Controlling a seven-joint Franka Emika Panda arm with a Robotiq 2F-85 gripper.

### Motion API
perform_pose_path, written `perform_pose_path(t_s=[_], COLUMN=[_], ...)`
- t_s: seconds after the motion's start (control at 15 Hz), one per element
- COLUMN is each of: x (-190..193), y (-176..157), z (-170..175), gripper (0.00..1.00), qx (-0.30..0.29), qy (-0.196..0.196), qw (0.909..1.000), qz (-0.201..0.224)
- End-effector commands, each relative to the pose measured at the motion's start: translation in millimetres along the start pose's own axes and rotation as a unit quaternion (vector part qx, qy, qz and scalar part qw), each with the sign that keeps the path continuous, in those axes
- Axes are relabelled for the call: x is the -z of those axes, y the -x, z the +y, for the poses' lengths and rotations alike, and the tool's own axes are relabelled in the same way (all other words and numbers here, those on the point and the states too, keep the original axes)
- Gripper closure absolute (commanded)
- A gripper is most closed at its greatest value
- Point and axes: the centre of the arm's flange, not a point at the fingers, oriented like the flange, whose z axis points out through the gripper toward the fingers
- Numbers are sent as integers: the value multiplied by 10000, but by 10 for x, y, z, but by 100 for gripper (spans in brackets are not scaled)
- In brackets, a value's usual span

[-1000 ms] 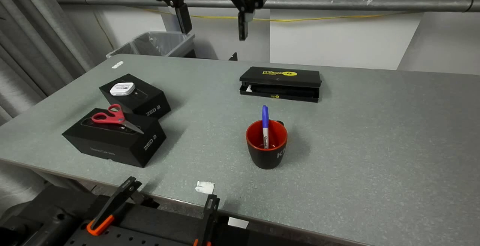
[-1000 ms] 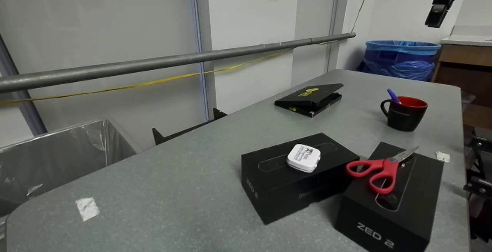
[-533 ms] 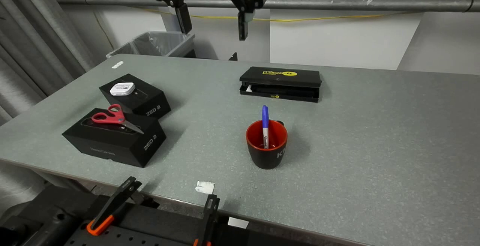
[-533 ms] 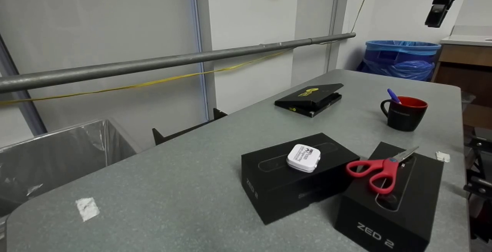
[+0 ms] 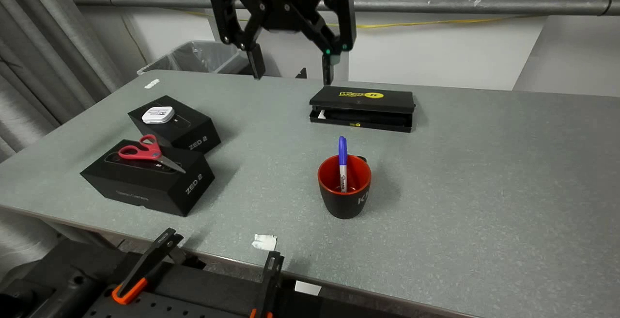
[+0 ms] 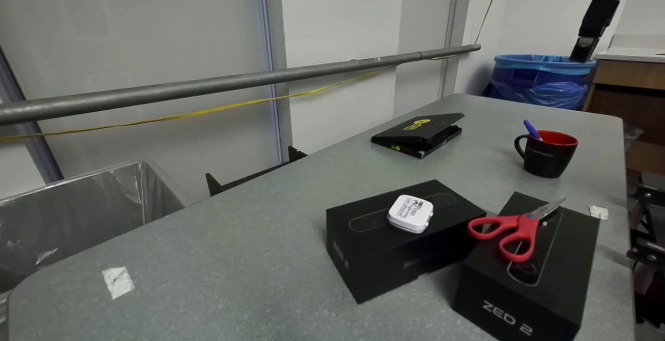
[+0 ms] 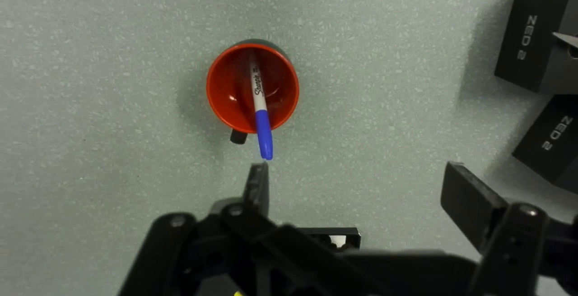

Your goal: Take the pen out of the mug and put it on the counter

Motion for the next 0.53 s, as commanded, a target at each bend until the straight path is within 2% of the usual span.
perform_pose_path(t_s=[0.0, 0.07, 0.2, 0.27, 0.47], x=[-467, -565, -653, -493, -624], y=[7, -4, -10, 10, 28], z=[120, 134, 168, 81, 114], gripper=[0, 0, 0, 0, 0], qx=[117, 92, -24, -28, -65], qy=[177, 166, -21, 69, 34], qw=[9997, 9997, 10000, 10000, 9998], qz=[95, 145, -56, -24, -188])
